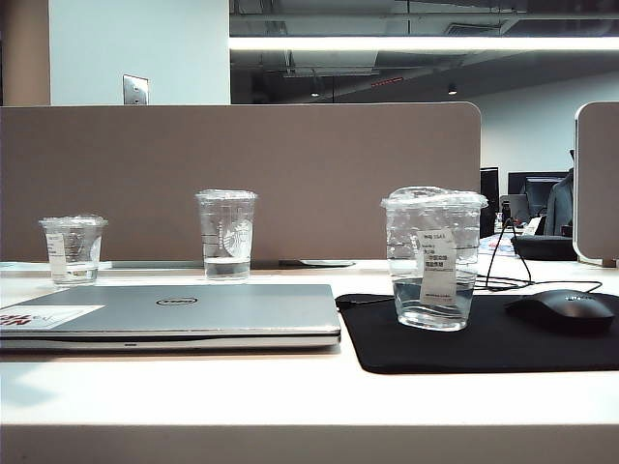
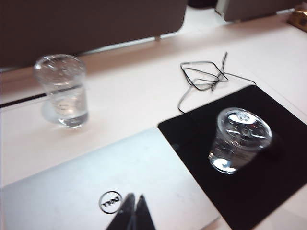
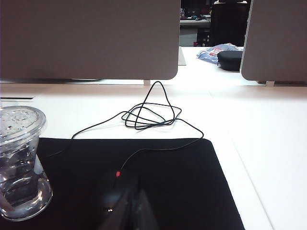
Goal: Pick up the coffee cup on the right and place it on the right side of the laptop.
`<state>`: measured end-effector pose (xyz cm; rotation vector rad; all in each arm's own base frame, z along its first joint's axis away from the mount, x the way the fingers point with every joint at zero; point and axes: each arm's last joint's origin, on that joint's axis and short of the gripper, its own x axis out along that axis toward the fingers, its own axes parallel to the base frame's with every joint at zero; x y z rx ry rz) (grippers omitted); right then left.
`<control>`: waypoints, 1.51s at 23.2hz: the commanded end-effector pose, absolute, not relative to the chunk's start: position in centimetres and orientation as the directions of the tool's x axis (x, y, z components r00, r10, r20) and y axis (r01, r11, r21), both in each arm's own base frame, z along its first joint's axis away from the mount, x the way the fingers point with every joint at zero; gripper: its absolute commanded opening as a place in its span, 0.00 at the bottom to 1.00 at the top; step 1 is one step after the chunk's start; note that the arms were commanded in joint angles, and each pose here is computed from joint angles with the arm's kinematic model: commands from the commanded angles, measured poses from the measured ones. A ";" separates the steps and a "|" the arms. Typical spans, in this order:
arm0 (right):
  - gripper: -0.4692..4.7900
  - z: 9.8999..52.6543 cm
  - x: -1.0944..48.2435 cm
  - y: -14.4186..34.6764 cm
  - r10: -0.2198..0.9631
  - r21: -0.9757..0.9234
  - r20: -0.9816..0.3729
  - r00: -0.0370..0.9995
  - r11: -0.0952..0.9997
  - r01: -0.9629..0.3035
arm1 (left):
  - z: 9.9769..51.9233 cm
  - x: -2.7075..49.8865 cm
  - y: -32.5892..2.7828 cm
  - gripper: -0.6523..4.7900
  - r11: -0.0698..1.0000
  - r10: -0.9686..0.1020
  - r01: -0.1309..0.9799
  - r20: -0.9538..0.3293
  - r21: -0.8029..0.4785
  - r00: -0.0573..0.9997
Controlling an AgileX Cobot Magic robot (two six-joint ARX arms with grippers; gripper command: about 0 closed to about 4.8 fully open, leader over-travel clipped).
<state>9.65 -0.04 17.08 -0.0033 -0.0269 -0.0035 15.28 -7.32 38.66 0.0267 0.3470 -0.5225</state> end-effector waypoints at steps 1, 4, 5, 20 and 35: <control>0.14 17.4 9.6 0.0 -0.003 -0.001 0.051 0.999 1.000 0.003 | 39.2 14.9 -6.4 0.11 0.890 -0.449 0.455 -0.252 -0.040 0.857; 0.14 17.4 9.6 0.0 -0.004 -0.001 0.051 0.999 1.000 0.004 | 38.5 14.5 -5.0 0.11 0.909 -0.413 0.416 -0.083 0.020 0.907; 0.14 17.4 9.6 0.0 -0.004 -0.001 0.051 0.999 1.000 0.004 | 38.2 14.4 -4.8 0.11 0.915 -0.401 0.403 -0.051 0.024 0.914; 0.14 17.4 9.6 0.0 -0.003 -0.001 0.051 0.999 1.000 0.003 | 27.0 9.6 -1.2 0.11 0.995 -0.094 0.095 0.104 -0.010 0.990; 0.14 17.4 9.6 0.0 -0.003 -0.001 0.051 0.999 1.000 0.003 | 18.3 9.4 -0.7 0.11 0.997 -0.050 0.054 0.089 -0.050 0.995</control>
